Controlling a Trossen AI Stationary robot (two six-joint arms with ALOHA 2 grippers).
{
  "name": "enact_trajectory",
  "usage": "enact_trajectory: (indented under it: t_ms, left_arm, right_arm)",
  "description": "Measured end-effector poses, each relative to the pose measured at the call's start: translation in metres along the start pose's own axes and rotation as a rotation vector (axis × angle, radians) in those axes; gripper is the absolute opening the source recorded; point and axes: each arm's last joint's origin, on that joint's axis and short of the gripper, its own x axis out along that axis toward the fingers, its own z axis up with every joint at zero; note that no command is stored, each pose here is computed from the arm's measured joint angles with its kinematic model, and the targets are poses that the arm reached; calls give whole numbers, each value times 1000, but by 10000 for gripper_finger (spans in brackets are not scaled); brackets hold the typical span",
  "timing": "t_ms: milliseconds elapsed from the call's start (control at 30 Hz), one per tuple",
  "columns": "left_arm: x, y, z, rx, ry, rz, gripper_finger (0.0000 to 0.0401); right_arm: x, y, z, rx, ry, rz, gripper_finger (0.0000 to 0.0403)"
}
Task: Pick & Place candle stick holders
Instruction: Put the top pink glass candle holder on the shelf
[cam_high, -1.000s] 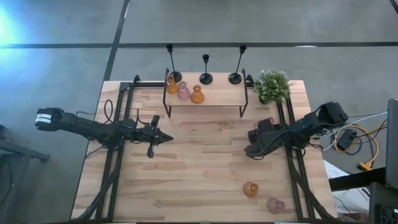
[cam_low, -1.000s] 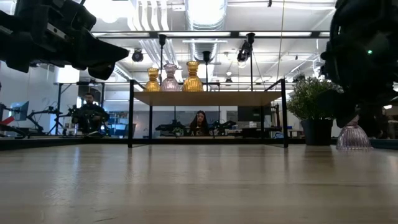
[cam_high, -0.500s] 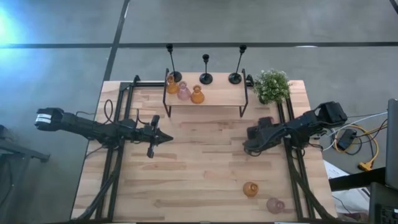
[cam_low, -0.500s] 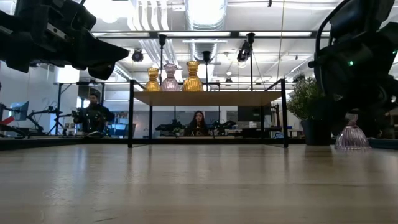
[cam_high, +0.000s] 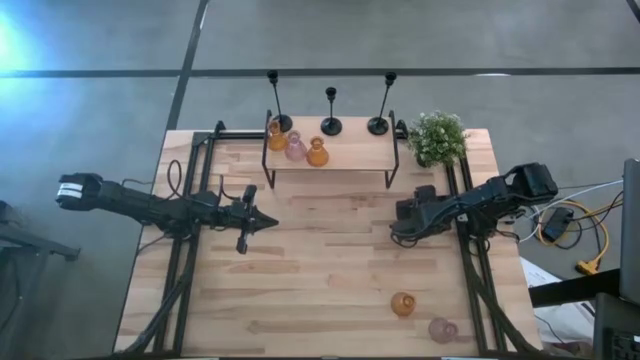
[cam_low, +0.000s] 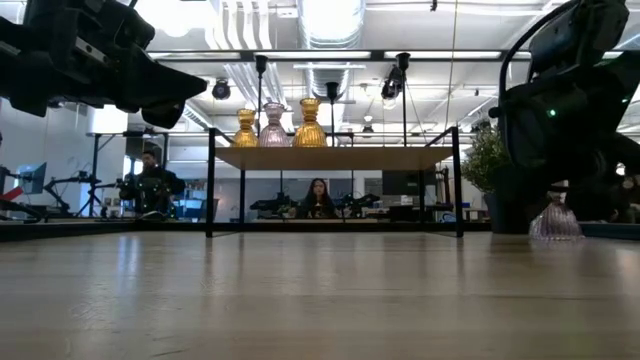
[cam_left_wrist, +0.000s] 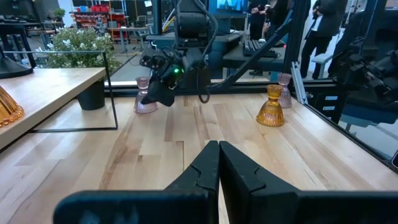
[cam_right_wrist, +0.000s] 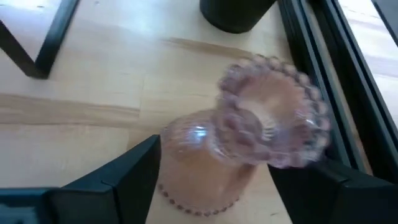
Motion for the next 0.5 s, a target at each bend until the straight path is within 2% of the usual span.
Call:
enact_trajectory:
  t_ms: [500]
  left_arm:
    - [0,0,0,0,0,0,12]
  right_arm:
    - [4,-4,2,0,-100,-7,126]
